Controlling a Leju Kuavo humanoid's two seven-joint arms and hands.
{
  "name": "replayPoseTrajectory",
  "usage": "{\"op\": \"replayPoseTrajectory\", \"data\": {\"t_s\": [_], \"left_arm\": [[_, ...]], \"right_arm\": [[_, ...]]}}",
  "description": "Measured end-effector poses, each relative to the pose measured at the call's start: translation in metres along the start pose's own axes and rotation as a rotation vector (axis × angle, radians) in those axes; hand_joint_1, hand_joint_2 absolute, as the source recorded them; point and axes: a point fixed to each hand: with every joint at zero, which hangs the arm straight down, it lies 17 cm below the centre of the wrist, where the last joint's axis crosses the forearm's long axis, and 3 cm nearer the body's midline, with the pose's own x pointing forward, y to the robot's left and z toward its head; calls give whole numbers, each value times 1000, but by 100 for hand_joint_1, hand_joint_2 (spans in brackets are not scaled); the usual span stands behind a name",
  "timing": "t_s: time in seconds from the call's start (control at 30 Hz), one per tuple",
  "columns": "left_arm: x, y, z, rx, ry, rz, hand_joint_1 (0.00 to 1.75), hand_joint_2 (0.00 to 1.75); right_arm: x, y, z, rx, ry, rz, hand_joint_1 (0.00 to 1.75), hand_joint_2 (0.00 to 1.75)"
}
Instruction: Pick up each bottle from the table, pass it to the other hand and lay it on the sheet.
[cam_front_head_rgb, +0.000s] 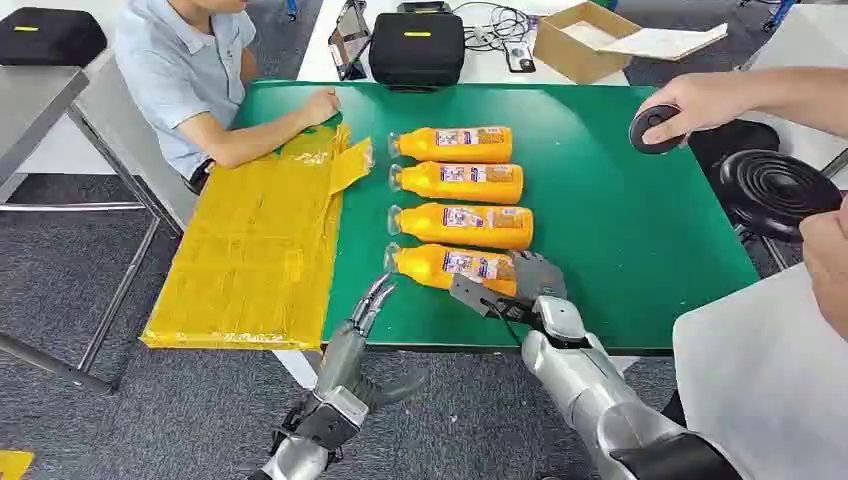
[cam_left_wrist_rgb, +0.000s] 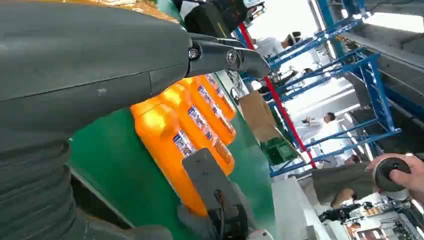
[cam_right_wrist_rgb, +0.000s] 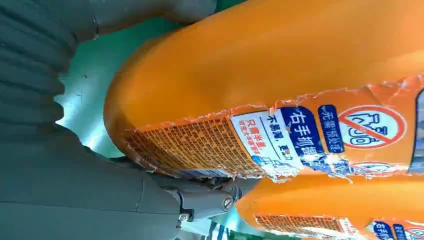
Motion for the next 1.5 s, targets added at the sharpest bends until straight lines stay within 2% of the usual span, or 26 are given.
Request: {"op": "replayPoseTrajectory", "data": {"t_s": [0.47,0.57,0.67,0.83,0.93,1.03,1.13,1.23,1.37,1.5], "left_arm": [[-1,2,-2,8,2,4,0,175],[-1,4,-2,17,-1,3,0,175],[-4,15,-2,81,21,32,0,175],[-30,55,-1,323,210,283,0,175],[-53,79,11,460,334,463,0,175],[-67,90,22,517,397,588,0,175],[-70,86,27,505,416,686,0,175],[-59,74,22,423,379,753,0,175],[-41,54,17,299,333,844,0,175],[-27,39,15,202,299,908,0,175]], "right_arm": [[-1,-5,0,-42,-16,-52,175,175],[5,-9,2,-91,-64,-120,175,175],[14,-13,7,-144,-123,-245,175,175],[36,-22,24,-281,-236,-482,175,175],[44,-26,39,-367,-257,-637,175,175],[46,-38,54,-453,-263,-744,175,175],[46,-53,71,-543,-275,-833,175,175],[53,-60,80,-558,-305,-885,175,175],[84,-54,85,-482,-394,-902,175,175],[139,-30,95,-325,-536,-850,175,175]]}}
